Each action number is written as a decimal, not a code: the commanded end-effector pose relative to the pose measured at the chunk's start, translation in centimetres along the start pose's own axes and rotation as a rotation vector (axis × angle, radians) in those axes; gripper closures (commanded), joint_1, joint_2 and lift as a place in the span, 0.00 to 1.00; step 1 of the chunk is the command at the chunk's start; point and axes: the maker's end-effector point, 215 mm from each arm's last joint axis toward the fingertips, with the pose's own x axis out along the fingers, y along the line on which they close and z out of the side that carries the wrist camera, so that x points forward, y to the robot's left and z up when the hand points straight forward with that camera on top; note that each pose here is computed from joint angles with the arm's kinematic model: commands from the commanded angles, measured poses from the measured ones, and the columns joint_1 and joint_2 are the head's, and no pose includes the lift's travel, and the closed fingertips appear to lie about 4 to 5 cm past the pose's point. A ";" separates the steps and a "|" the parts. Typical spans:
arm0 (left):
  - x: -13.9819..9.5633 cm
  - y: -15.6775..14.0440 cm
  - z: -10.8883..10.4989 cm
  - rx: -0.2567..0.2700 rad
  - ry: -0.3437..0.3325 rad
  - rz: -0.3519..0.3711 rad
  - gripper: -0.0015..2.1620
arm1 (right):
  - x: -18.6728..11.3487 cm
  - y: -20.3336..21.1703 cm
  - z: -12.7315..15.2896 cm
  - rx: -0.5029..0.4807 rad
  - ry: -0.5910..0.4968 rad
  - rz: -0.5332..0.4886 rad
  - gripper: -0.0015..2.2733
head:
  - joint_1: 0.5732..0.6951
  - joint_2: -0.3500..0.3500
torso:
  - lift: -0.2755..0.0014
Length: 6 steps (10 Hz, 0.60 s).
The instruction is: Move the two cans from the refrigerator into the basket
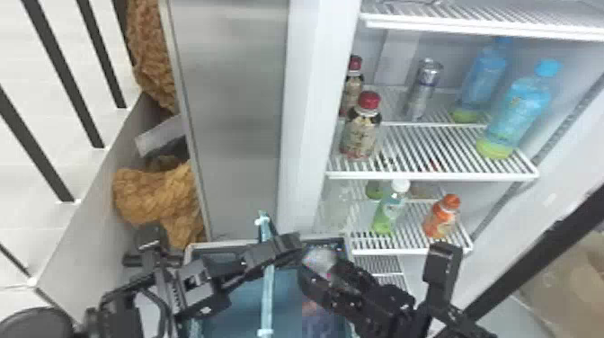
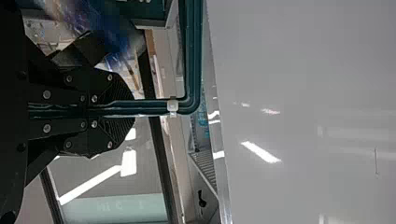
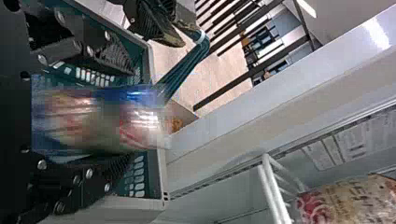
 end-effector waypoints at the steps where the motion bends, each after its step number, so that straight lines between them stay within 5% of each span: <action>1: 0.0 0.0 0.0 0.000 0.000 0.000 0.55 | 0.0 -0.1 -0.1 0.010 0.000 0.001 0.10 | 1.00 0.33 | 0.88; 6: -0.1 0.0 0.1 -0.002 -0.005 -0.003 0.55 | -3.7 -3.7 6.3 -0.068 -0.158 -0.114 0.06 | 1.00 0.28 | 0.88</action>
